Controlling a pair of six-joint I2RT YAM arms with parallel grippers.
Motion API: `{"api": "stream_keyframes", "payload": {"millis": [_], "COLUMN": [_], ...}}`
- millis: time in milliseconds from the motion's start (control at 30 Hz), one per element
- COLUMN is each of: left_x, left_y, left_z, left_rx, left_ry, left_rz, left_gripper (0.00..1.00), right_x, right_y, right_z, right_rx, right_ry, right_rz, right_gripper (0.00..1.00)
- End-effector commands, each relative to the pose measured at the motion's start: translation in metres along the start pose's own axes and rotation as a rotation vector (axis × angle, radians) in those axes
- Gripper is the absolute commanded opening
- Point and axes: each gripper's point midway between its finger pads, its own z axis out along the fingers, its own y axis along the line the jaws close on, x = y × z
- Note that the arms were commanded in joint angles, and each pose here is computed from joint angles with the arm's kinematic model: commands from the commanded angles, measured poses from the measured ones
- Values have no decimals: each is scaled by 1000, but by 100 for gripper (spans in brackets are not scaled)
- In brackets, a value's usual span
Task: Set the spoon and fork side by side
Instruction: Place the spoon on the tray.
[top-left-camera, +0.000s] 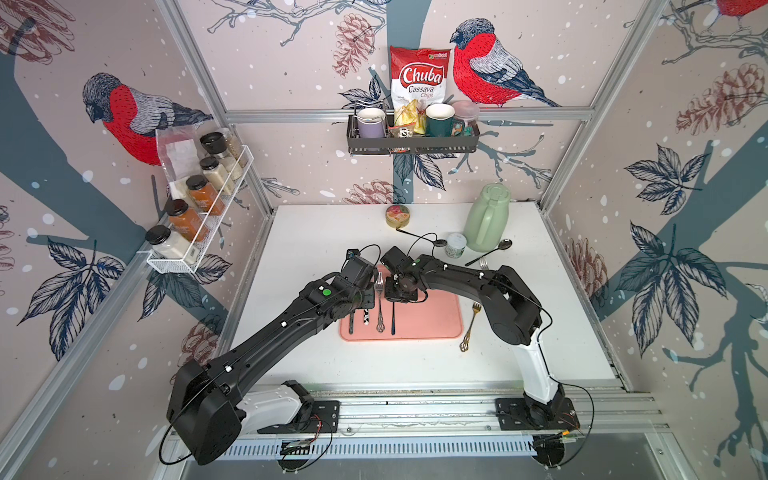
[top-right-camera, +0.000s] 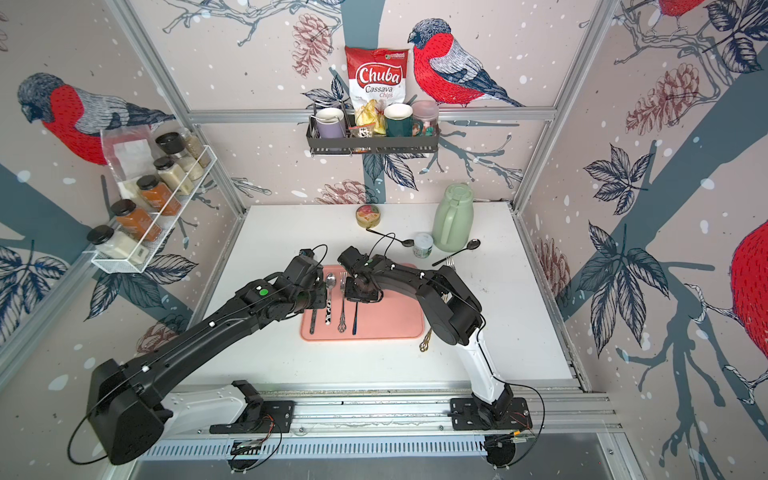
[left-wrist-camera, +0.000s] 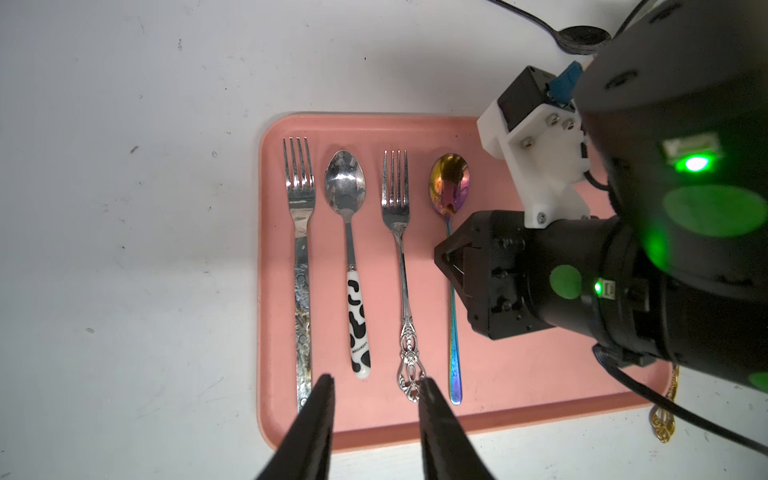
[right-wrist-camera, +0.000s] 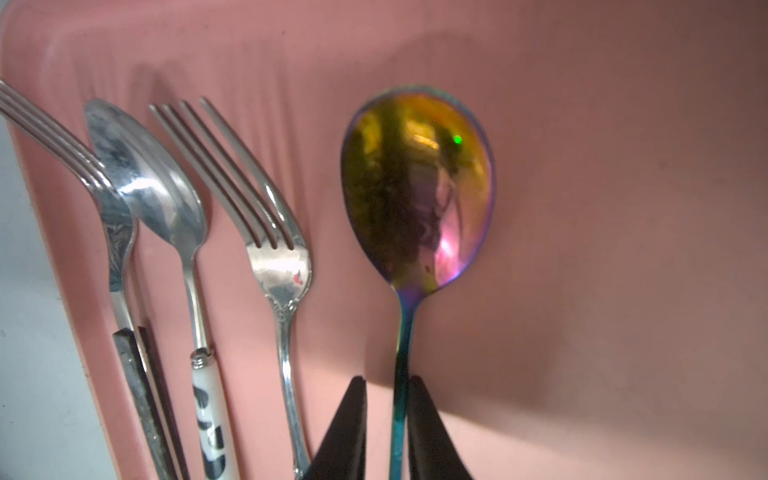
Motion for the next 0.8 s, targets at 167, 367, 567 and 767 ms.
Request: {"api": "stream_keyframes", "payload": {"millis": [167,367,567,767], "left_x": [-1,-1,-5,-7], "left_y": [1,2,-8,-27], "left_z": [-1,-2,-1,12], "left_rx": [6,5,52,114], "left_ry": [-11,-17,-29,-34], "left_rz": [-8,8,42,40], "left_gripper": [36,36,36,36], "right_x": [5,-1,-7,5], "right_y": [-7,-22,-49,-110], "right_z": [-1,-34,-89,-123], "right_rx": [55,128,182,241], "right_ry": [17,-41,-143,-202], "right_rz": [-28,-26,10,136], "right_gripper": [20,29,40,43]}}
